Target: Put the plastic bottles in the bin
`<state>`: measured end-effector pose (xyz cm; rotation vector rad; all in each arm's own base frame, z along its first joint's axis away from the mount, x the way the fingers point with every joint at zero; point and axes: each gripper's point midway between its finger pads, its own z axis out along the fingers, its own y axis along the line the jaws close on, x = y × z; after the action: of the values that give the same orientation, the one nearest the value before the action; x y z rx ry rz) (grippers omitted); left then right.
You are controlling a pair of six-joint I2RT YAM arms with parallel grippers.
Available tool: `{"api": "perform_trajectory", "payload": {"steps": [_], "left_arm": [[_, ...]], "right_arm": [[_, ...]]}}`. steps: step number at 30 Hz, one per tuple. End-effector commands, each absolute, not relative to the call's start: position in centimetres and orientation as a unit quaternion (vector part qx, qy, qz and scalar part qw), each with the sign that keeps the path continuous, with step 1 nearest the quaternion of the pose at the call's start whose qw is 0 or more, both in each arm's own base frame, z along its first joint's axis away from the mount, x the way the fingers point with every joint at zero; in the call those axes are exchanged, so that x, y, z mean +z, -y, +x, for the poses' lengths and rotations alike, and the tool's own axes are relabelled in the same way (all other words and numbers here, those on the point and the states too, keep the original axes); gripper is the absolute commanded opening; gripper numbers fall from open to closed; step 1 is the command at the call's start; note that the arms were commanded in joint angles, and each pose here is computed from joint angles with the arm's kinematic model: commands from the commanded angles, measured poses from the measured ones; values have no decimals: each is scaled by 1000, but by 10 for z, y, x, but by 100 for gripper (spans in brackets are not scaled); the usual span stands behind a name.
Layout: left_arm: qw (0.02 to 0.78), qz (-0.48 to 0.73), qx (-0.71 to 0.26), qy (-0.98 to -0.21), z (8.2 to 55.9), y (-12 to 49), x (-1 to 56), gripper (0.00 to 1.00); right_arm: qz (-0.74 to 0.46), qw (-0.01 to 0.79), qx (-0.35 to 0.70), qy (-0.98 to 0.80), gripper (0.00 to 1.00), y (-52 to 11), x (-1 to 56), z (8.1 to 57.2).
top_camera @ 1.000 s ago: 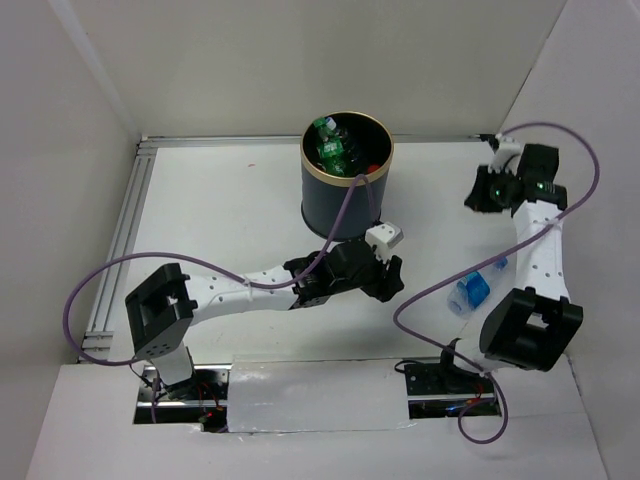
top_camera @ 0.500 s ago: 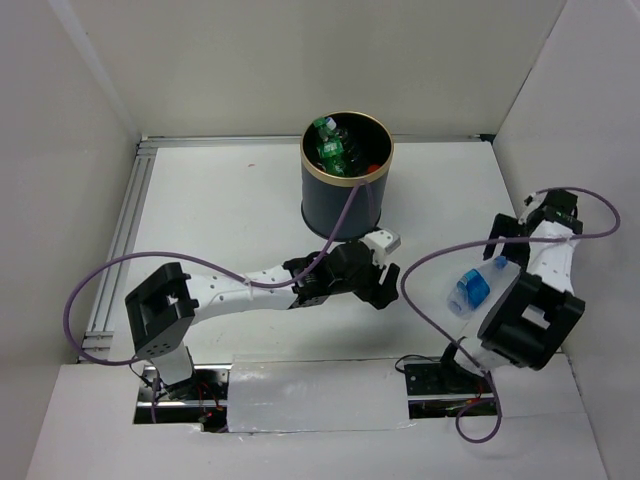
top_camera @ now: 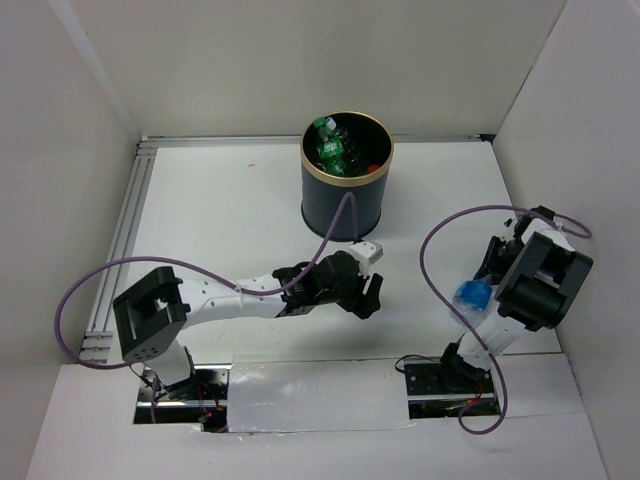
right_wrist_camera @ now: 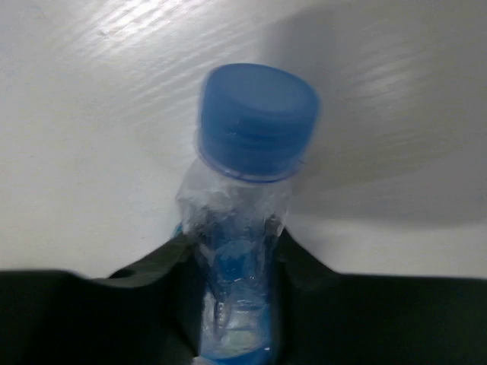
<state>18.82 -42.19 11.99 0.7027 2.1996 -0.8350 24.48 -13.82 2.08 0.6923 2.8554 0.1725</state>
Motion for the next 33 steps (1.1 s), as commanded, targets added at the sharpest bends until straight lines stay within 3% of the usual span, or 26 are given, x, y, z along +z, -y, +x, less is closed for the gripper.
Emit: {"api": "perform_trajectory", "payload": {"steps": [1, 2, 3, 4, 6, 14, 17, 20, 28, 30, 33], "left_arm": [[376, 241, -346, -825, 194, 417, 157, 75], [379, 240, -350, -822, 194, 417, 161, 75], [383, 237, -347, -823, 195, 413, 162, 75], [393, 234, -358, -814, 193, 409, 177, 74], [398, 231, -357, -813, 192, 405, 179, 74], [454, 196, -356, -793, 187, 366, 219, 74], [468, 175, -347, -794, 186, 342, 221, 74], [476, 142, -345, -796, 183, 319, 217, 74], [487, 92, -347, -796, 174, 280, 213, 75], [486, 87, -339, -801, 174, 273, 209, 77], [489, 83, -335, -801, 173, 267, 211, 82]], "right_arm": [[194, 162, 103, -962, 23, 122, 49, 274], [159, 179, 113, -964, 17, 117, 60, 279], [120, 216, 137, -959, 4, 105, 82, 297], [49, 264, 159, -950, 0, 87, 123, 309], [-12, 302, 185, -935, 0, 73, 147, 320], [-322, 611, 206, -693, 0, -14, 389, 381], [-380, 664, 215, -606, 0, -66, 445, 390], [-417, 674, 233, -564, 0, -125, 472, 400], [-426, 656, 241, -574, 4, -219, 431, 471], [-428, 654, 202, -590, 9, -226, 414, 488], [-443, 627, 167, -619, 75, -222, 387, 501]]}}
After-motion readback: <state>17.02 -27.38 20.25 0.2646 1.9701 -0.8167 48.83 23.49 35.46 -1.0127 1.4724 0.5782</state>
